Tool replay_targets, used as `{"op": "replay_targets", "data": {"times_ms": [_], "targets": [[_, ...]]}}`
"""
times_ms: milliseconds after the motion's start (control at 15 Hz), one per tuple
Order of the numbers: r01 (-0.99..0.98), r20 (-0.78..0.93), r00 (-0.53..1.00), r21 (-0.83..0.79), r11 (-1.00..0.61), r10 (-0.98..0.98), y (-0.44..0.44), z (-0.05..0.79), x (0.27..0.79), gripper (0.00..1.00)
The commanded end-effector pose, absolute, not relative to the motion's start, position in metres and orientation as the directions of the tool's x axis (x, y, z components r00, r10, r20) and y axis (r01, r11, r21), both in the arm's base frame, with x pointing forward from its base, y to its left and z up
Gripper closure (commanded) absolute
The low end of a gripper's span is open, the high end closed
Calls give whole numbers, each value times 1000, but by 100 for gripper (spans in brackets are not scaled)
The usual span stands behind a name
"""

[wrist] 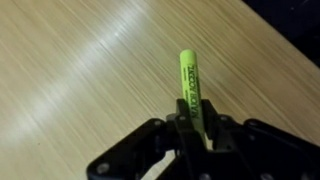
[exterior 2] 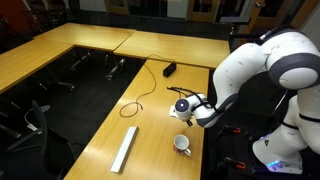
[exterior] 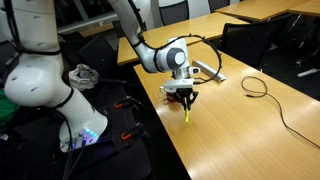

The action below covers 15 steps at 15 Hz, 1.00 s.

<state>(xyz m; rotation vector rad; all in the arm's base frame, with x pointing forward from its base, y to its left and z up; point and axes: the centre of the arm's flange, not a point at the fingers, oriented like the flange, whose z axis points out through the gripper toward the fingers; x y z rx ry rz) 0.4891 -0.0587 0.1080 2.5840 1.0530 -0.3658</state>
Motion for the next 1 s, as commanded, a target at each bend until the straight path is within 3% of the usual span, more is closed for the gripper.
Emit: {"op": "replay_targets", "data": {"times_ms": [0,333,400,533,933], "targets": [[750,-443,657,309,-585,610,-61,60,509,95],[812,-529,583,341,-474,617,-59,32,521,92],[823,-557,567,346,-450,607,-61,30,522,55],[842,-598,538,347,-413,594,-66,32,520,49],[784,-401,617,229,-578,678,-58,83,518,3]]}}
